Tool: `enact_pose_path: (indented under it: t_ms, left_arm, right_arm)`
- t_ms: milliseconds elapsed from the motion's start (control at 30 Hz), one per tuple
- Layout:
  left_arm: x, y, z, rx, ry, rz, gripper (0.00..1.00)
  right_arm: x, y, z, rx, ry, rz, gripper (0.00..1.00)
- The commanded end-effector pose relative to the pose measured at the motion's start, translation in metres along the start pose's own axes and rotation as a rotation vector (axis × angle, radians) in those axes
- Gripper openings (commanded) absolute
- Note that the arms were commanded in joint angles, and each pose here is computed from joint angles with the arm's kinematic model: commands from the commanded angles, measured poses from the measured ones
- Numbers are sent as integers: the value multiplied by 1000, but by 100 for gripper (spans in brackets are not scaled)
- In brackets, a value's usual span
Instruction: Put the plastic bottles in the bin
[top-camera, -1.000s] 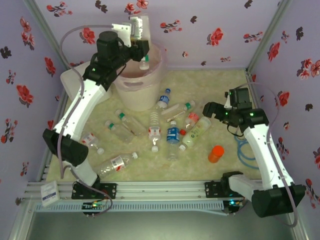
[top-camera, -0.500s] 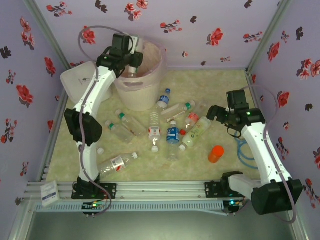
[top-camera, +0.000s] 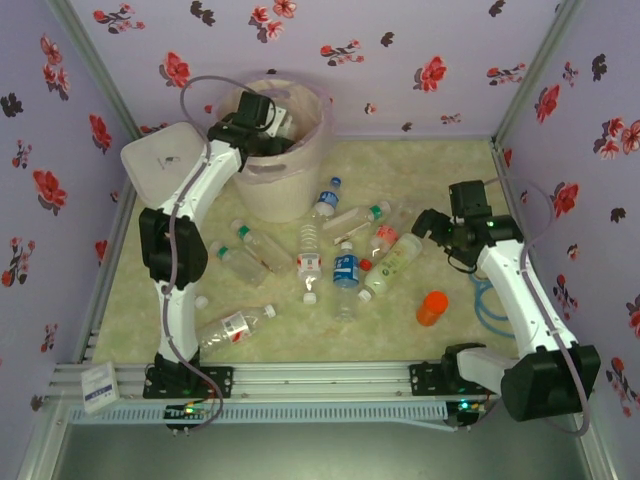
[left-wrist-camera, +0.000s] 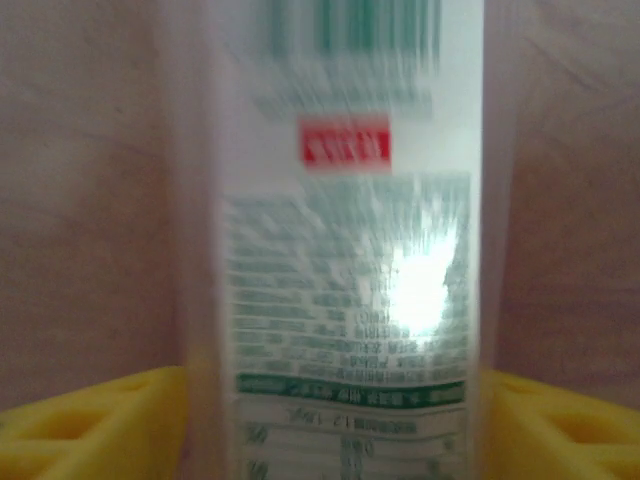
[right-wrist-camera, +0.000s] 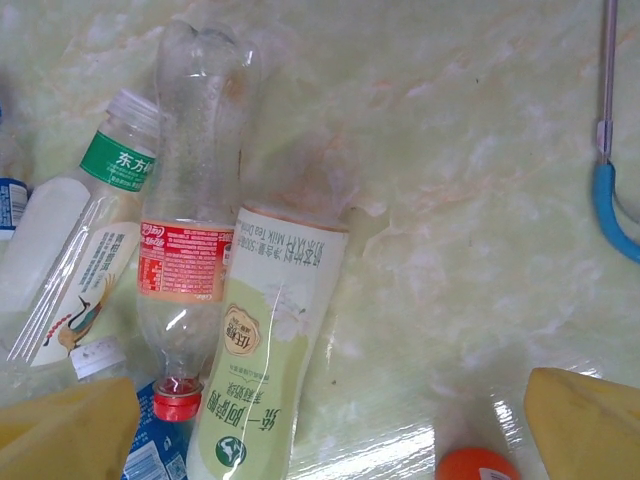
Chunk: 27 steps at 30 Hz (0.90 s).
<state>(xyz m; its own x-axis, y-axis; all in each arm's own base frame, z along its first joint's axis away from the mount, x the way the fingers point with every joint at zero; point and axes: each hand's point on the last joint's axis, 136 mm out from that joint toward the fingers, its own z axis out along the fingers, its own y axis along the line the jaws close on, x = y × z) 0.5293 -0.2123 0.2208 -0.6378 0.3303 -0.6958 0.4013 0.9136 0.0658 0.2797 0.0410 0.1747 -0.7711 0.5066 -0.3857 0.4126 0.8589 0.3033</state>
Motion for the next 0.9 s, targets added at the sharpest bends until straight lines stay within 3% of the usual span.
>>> enact_pose_path:
  t_ms: [0,167,400,567,700,867]
  left_arm:
    - [2,-8,5,34,-6,11,85]
    - [-4,-8,-6,34,-32,12,99]
    - [-34,-1,-43,5,-109,25,100]
    - [-62,12,-91,-56,-203,13,100]
    - [-87,19,-150,-86,-318,4,100]
    - [-75,22,-222,-118,-373,-41,100]
  right_arm:
    - [-2,2,0,-30,-16,73,99]
    - [1,8,-1,-71,-9,109,99]
    - [11,10,1,-123,-64,247,100]
    - [22,17,19,-126,-50,221,100]
    - [28,14,41,-102,-30,216,99]
    - [34,22,67,-98,33,213,91]
